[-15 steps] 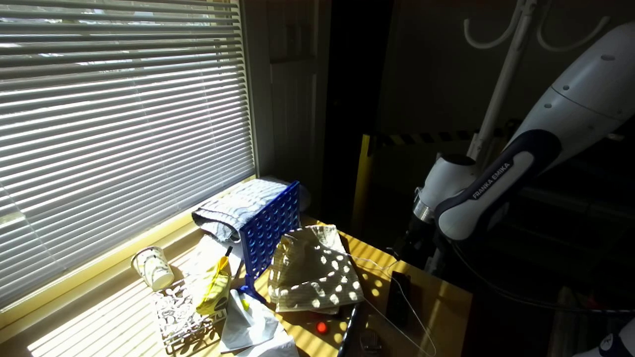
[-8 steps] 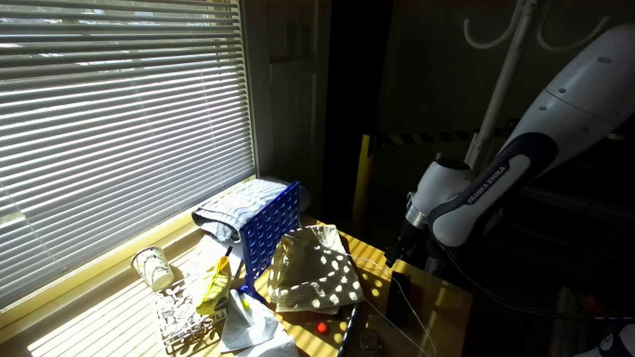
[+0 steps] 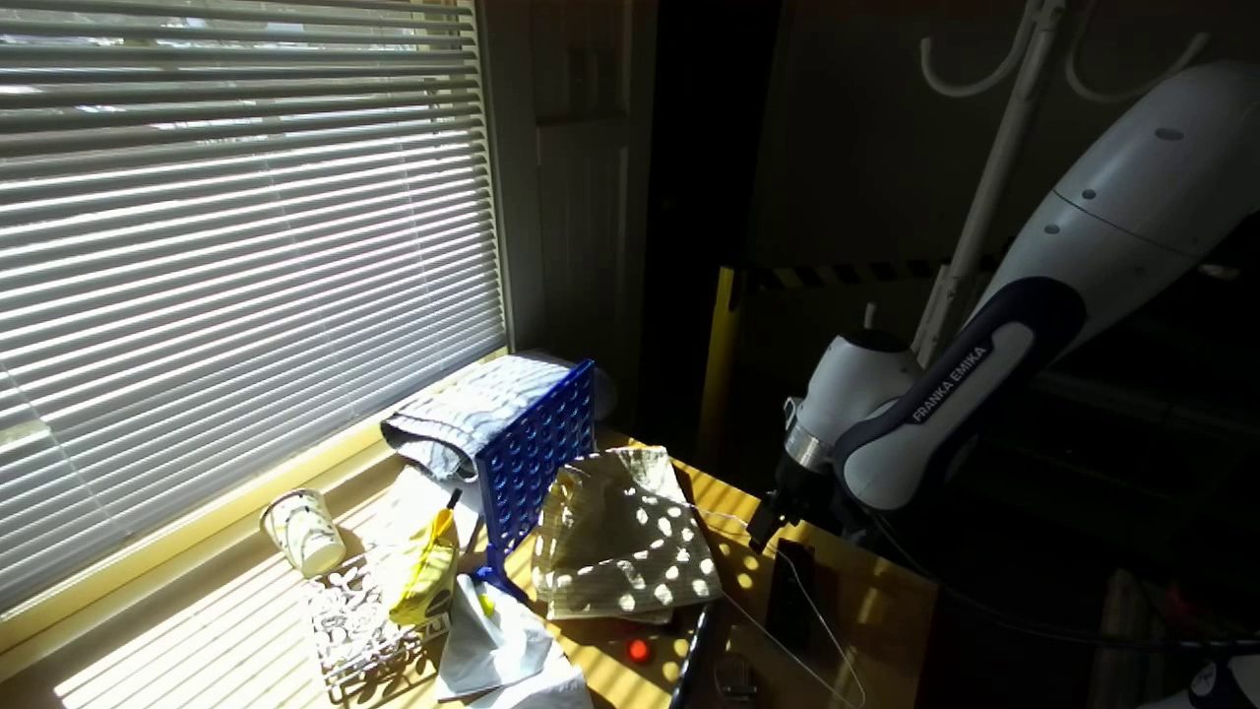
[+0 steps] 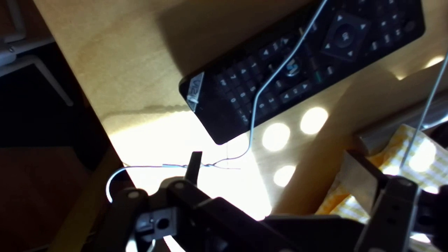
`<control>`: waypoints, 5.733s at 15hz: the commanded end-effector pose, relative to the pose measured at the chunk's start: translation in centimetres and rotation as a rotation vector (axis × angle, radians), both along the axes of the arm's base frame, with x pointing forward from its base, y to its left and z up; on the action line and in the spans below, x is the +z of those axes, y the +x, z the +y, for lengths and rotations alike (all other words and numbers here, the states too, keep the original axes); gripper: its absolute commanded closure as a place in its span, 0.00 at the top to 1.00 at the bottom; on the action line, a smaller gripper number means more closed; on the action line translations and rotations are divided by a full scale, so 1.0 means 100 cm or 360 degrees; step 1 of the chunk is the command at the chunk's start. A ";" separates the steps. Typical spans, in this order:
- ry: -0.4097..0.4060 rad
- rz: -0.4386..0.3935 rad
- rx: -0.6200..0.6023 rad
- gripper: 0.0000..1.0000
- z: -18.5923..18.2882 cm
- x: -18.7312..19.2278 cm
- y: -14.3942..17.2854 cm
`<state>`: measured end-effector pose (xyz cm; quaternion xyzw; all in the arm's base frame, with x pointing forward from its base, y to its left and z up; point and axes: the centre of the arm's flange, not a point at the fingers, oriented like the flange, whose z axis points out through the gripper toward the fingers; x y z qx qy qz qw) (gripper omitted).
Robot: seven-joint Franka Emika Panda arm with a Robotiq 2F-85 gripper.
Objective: Put the hanger on the stand
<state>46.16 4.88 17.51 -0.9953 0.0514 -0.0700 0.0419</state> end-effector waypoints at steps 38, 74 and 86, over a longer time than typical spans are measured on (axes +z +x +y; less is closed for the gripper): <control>0.0003 0.0152 0.0185 1.00 -0.005 -0.031 0.021; -0.0085 -0.0047 0.0084 0.01 -0.018 0.053 0.019; -0.0357 0.0076 -0.0046 0.01 -0.054 0.119 -0.022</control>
